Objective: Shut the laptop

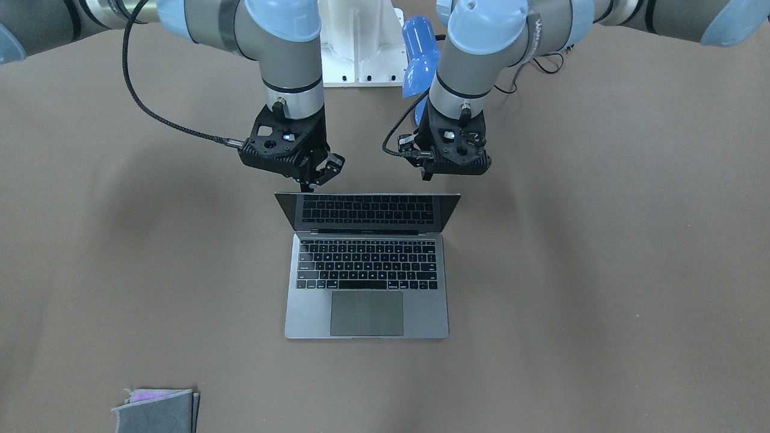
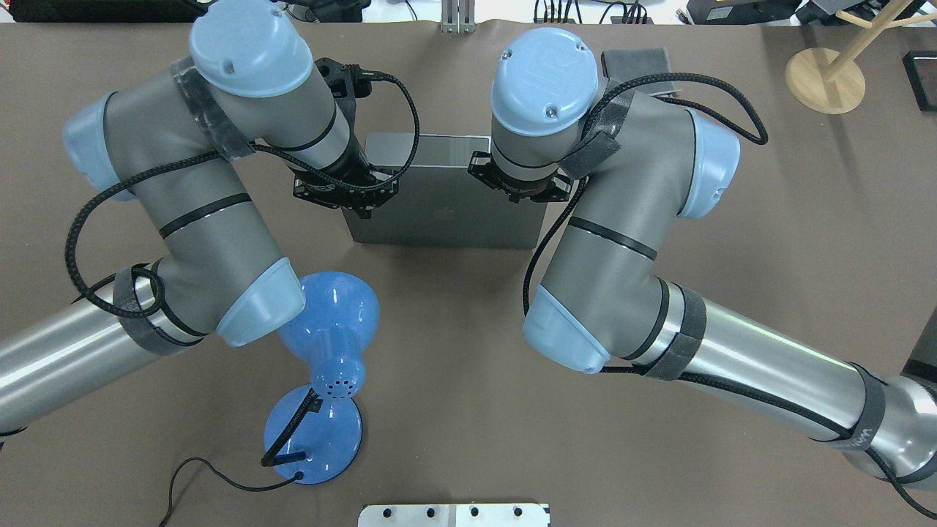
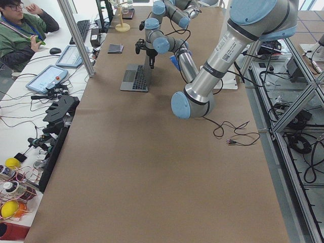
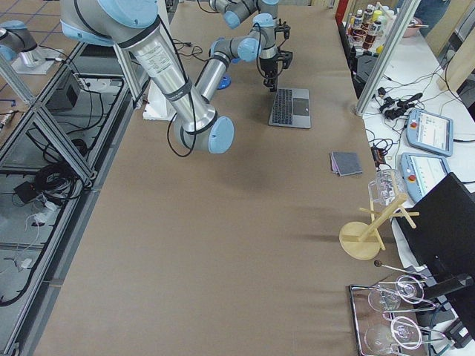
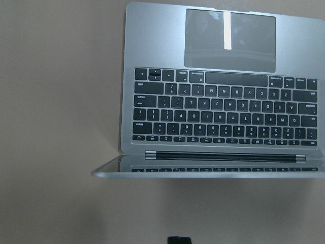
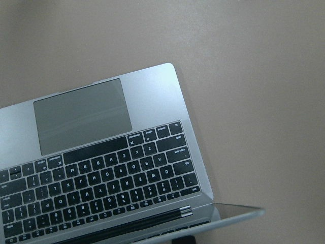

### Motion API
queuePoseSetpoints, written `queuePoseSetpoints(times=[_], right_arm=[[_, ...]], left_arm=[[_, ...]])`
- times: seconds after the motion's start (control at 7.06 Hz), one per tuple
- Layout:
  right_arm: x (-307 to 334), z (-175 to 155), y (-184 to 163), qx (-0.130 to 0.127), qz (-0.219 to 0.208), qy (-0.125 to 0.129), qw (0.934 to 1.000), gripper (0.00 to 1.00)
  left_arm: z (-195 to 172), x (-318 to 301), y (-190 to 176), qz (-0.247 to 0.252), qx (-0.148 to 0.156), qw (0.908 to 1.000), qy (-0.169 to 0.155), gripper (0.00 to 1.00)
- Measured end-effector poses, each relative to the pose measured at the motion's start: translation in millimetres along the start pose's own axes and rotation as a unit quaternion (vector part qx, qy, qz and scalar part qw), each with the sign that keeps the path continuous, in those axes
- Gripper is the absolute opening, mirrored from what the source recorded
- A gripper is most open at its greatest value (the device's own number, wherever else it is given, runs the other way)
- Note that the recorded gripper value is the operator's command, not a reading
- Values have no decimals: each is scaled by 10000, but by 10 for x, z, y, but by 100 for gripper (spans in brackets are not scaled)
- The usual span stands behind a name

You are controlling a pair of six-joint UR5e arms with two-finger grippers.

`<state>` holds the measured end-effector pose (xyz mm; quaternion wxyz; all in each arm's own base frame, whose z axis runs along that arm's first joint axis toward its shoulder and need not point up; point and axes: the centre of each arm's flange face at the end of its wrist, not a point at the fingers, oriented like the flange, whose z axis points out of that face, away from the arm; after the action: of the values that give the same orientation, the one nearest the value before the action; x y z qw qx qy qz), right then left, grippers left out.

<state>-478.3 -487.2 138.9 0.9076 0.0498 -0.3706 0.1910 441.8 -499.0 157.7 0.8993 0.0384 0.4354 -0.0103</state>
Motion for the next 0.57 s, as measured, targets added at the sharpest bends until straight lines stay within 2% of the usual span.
queuePoseSetpoints(times=[0.57], right_arm=[[-153,169,-189,25,9,47,10000,0]], left_arm=[[67,-16,-464,41,170,9998,-57,0]])
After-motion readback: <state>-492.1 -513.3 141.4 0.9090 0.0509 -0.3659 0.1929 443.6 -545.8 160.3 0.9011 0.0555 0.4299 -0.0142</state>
